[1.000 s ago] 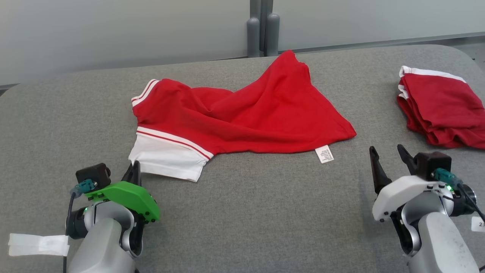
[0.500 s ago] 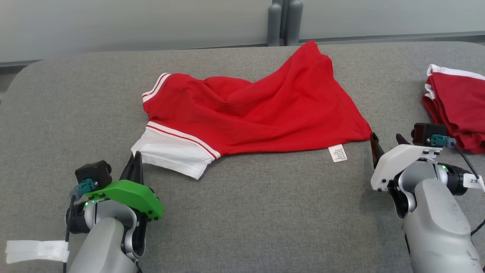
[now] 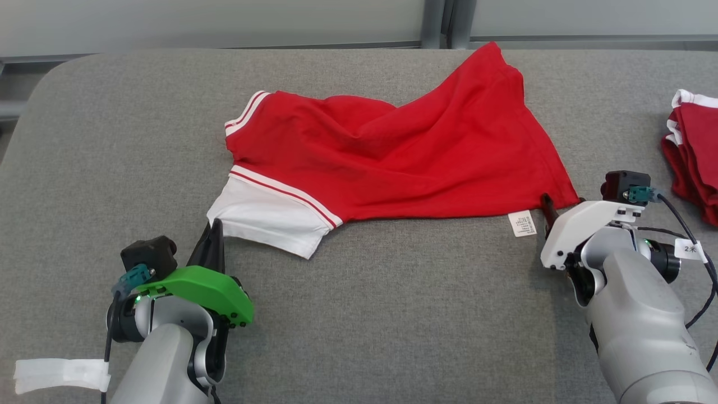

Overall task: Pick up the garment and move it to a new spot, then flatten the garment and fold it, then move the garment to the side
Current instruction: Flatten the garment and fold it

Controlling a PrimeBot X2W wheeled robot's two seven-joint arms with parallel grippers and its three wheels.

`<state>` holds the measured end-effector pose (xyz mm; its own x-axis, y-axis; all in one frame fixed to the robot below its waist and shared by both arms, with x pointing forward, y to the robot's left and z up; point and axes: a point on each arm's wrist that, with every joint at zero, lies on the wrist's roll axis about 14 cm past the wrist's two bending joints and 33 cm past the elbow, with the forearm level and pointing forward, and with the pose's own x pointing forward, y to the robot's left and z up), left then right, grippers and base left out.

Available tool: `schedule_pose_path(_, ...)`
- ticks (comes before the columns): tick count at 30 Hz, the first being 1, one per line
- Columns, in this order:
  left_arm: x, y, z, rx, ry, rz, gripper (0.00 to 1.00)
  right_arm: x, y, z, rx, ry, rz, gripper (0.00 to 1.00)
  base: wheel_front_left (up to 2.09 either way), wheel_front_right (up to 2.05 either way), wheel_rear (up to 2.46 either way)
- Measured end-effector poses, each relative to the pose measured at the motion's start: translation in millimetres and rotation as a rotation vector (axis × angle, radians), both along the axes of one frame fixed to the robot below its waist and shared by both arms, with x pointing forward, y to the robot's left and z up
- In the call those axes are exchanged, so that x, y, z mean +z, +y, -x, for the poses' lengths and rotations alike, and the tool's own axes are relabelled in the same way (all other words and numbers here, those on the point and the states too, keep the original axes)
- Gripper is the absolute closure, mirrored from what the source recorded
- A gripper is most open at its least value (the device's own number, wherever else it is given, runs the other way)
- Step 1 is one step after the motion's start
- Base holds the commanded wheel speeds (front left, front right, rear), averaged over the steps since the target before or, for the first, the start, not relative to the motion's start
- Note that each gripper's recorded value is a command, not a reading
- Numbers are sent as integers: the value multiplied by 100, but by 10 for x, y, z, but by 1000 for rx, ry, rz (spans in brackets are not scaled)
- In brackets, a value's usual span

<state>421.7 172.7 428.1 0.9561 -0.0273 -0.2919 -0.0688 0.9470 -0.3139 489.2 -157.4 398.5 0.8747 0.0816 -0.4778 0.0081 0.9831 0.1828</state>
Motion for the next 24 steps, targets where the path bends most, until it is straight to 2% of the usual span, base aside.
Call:
schedule_pose_path(4, -7, 9, -2, 2, 2, 0, 100, -30, 41, -49, 9, 10, 2, 0, 0, 0, 0)
schedule_pose_path(5, -13, 11, -2, 4, 5, -1, 100, -29, 46, -64, 8, 8, 1, 8, 0, 0, 0)
schedule_pose_path(7, -15, 15, -4, 6, 6, -2, 100, -33, 57, -84, 7, 10, -4, 51, 0, 0, 0)
schedule_pose_path(10, -6, 8, -12, 4, 3, -1, 100, -44, 64, -100, -5, 15, -22, 75, 0, 0, 0)
schedule_pose_path(12, 0, 5, -16, 4, 0, 1, 100, -43, 64, -109, -19, 15, -41, 99, 0, 0, 0)
schedule_pose_path(18, 56, 4, -43, 12, -27, 13, 100, 33, 31, -148, -77, -27, -103, 100, 0, 0, 0)
schedule_pose_path(24, 249, -18, -101, 47, -101, 119, 100, 319, 26, -236, -99, -138, -142, 100, 0, 0, 0)
